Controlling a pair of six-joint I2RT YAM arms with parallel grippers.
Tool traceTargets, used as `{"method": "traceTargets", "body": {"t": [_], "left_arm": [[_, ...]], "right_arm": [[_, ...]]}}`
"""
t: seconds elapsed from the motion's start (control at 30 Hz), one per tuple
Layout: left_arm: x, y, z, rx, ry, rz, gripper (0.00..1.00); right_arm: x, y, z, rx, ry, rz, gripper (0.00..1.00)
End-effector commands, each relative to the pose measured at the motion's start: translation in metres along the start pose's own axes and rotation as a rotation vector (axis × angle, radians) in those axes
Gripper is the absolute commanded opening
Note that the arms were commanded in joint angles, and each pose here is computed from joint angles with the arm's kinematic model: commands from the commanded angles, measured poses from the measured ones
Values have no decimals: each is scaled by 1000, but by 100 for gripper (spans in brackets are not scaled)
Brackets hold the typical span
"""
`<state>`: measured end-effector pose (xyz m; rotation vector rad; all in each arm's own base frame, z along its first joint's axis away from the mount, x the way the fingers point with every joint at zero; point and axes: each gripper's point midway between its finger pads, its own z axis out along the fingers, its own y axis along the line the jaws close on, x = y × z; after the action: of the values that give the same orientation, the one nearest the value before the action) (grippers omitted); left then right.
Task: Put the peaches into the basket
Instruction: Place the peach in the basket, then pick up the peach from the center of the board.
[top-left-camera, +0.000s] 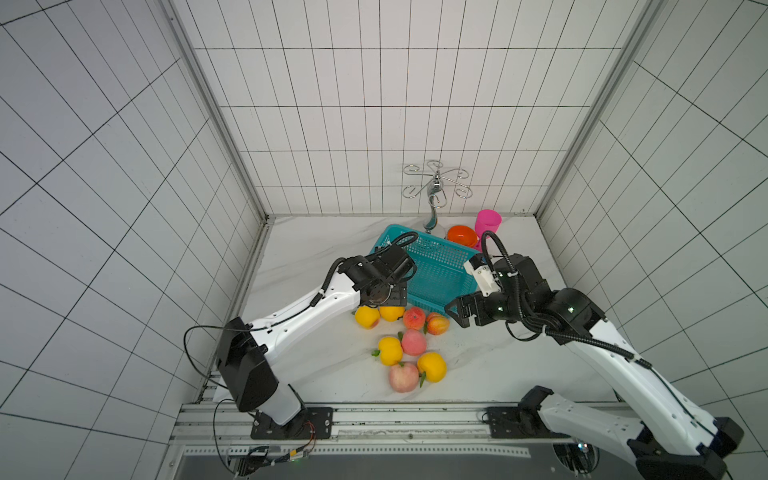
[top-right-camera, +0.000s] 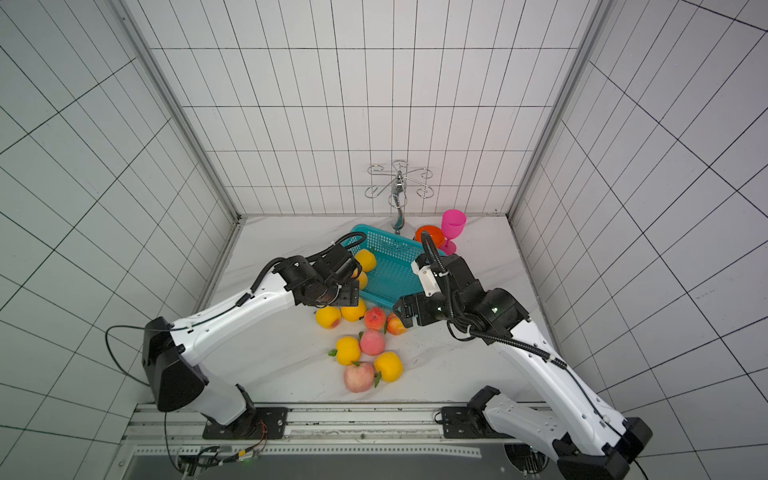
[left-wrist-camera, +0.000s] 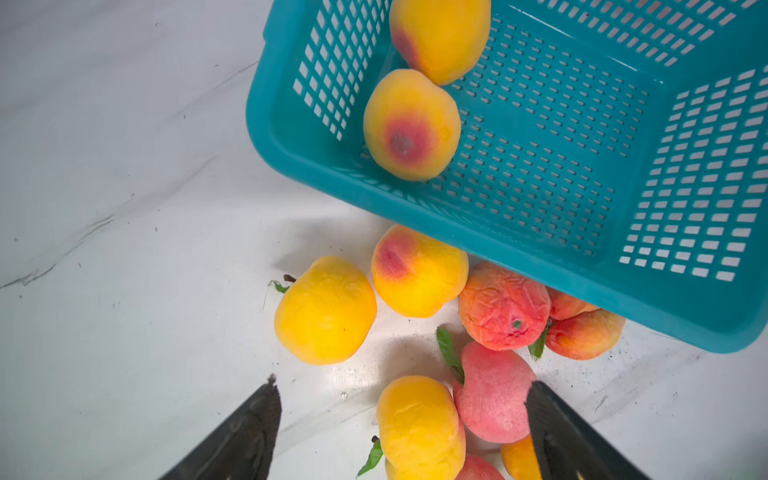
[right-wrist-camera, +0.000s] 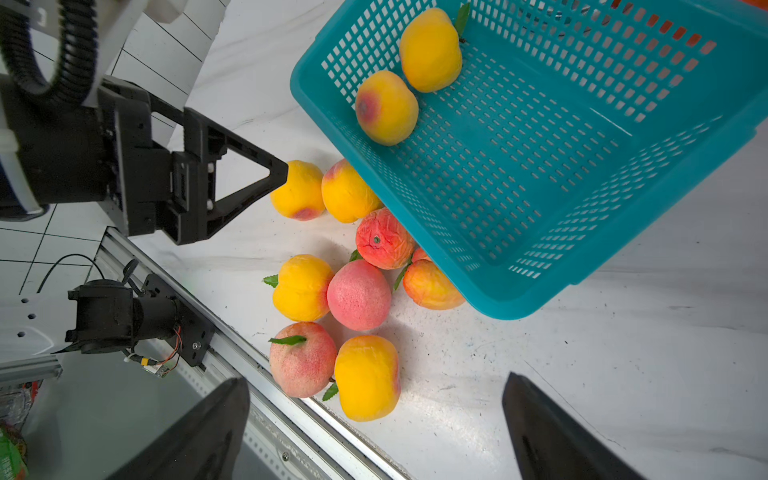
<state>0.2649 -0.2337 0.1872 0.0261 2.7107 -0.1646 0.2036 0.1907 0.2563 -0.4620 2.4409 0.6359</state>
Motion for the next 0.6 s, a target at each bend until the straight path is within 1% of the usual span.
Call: {"method": "traceTargets", "body": {"t": [0.0, 0.27, 0.4, 0.57], "left_arm": [[7, 2, -6, 28, -8, -41, 90], [27, 9, -11, 64, 10, -33, 90], [33, 19, -17, 64, -3, -17, 90], [44, 26, -23, 94, -1, -14, 90]], "right_arm": [[3, -4, -2, 46, -26, 18, 99], [6, -7, -15, 113, -63, 49, 99], [18, -7, -7, 142, -34, 64, 99], [29, 1, -6, 173, -29, 69, 99]]}}
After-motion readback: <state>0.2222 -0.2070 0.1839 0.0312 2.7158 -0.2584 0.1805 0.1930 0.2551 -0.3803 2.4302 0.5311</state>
